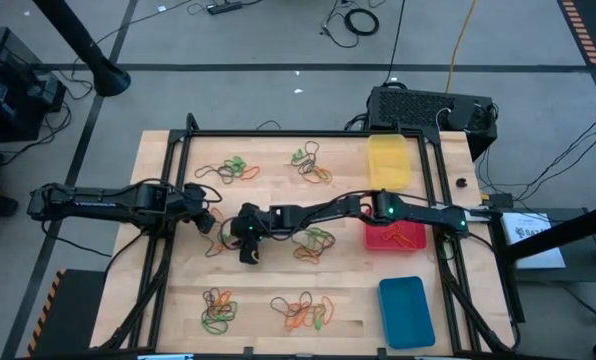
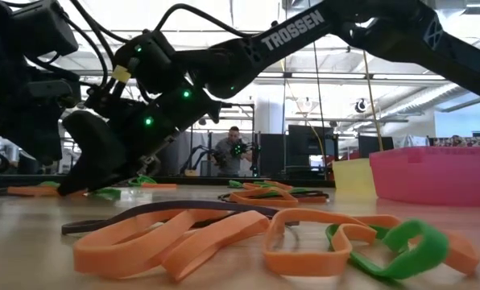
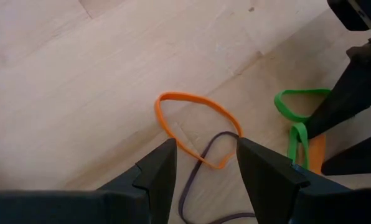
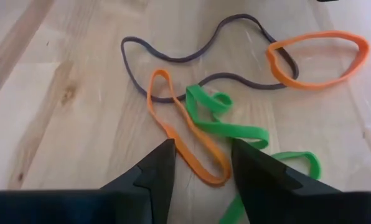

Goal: Sort rubber bands into baskets
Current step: Put the orange rubber band into the red bin

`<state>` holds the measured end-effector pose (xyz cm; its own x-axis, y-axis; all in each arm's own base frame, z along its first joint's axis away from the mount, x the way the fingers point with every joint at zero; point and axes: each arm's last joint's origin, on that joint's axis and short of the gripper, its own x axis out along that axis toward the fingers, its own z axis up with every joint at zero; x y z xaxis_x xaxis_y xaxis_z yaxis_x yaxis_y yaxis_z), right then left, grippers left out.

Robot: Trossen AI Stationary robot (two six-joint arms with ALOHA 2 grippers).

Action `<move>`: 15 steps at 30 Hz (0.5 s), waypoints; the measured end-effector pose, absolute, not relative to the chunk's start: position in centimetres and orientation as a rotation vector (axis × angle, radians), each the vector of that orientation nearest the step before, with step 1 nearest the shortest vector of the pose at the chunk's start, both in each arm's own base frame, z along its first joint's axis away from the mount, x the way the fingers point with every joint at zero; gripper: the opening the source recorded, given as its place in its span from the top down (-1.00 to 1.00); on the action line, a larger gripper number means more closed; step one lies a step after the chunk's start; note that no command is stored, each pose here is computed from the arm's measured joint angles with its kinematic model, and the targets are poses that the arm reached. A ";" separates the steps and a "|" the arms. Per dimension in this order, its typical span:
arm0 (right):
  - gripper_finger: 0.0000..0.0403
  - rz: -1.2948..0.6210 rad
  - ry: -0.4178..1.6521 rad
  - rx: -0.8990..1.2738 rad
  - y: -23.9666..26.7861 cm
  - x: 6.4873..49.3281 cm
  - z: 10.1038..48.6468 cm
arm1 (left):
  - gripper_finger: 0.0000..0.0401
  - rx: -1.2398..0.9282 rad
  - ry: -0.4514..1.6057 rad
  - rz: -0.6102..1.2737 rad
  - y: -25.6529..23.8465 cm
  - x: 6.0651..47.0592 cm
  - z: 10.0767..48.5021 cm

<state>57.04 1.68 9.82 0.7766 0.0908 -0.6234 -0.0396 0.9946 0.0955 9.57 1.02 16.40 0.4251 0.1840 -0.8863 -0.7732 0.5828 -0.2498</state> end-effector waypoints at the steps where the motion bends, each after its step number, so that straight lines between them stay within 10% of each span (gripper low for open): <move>1: 0.30 0.069 0.681 0.076 1.7 57.0 9.8 | 0.13 -0.729 0.948 0.669 1.0 9.6 16.4; 10: 0.94 0.040 0.763 0.264 1.7 56.4 10.9 | 0.13 -0.729 0.948 0.670 1.0 9.6 16.4; 15: 0.98 0.049 0.888 0.307 2.1 55.0 14.0 | 0.13 -0.726 0.935 0.672 1.0 9.7 16.4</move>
<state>54.98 2.14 14.02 0.6332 0.1683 -0.7555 0.0849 0.9551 0.2840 9.65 1.05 16.45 0.4333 0.1926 -0.8804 -0.7731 0.5815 -0.2533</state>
